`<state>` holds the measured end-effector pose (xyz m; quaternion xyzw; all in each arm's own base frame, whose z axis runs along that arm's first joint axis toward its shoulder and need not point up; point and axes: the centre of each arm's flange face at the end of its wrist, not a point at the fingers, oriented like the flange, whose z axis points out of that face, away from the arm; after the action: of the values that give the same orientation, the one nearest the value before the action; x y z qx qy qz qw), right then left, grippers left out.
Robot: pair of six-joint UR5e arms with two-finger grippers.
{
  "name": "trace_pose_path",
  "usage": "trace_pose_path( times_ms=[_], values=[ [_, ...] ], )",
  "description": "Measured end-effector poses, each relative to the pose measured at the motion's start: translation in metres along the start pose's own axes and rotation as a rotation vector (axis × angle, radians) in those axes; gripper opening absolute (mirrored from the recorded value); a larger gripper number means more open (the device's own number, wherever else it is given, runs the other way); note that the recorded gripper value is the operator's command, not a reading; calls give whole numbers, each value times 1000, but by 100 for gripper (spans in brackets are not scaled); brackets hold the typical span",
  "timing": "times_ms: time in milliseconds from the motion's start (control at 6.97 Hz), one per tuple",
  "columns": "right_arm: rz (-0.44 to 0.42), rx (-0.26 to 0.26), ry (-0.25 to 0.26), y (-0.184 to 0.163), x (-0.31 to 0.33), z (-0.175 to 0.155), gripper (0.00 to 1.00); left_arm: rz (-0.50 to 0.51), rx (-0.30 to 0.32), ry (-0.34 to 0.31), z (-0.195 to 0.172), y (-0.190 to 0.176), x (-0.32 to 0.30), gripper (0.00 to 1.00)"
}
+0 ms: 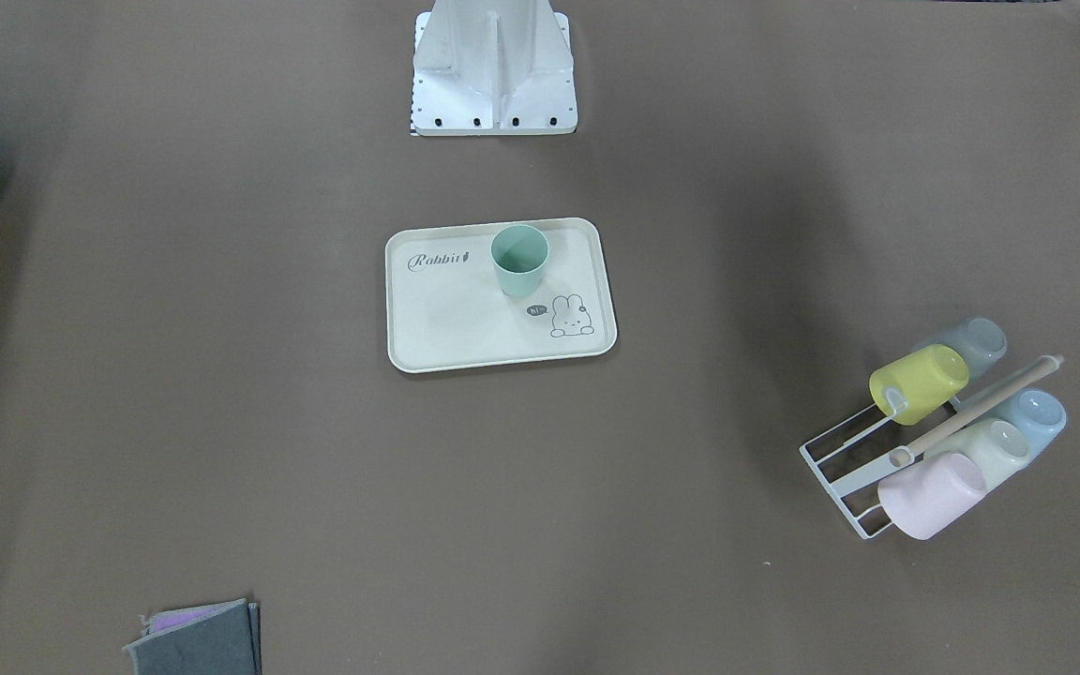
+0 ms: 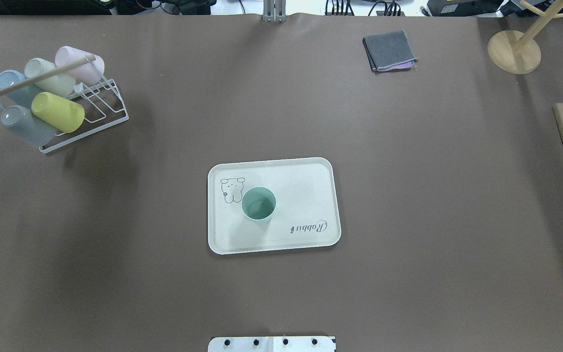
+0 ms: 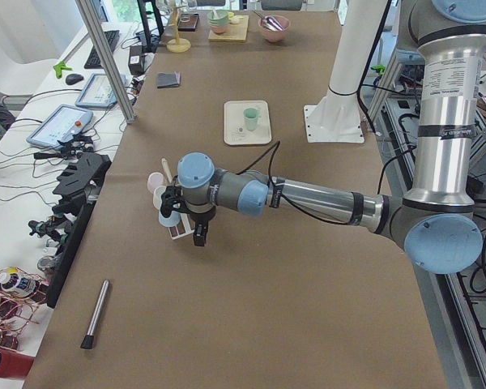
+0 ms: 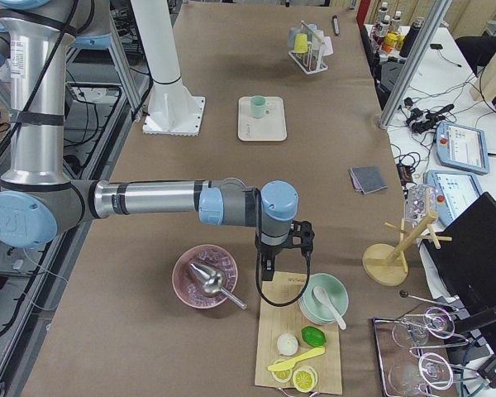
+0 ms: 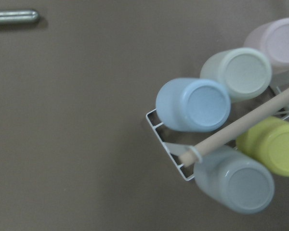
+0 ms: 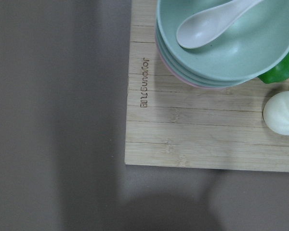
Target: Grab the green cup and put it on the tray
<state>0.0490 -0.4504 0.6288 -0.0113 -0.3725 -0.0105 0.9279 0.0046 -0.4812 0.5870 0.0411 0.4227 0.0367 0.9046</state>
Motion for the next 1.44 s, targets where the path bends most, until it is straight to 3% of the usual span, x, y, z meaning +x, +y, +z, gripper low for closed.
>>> trace_pose_path(
  times_ms=[431, 718, 1148, 1435],
  values=[
    [2, -3, 4, 0, 2, 2, 100, 12, -15, -24, -4, 54, -80, 98],
    [3, -5, 6, 0, 3, 2, 100, -19, -49, -44, -15, 70, -112, 98],
    [11, -7, 7, 0, 4, 3, 100, -79, -104, -70, -38, 59, -103, 98],
    [15, -7, 6, 0, 4, 3, 100, -51, -119, -104, -52, 49, -92, 98]
  ],
)
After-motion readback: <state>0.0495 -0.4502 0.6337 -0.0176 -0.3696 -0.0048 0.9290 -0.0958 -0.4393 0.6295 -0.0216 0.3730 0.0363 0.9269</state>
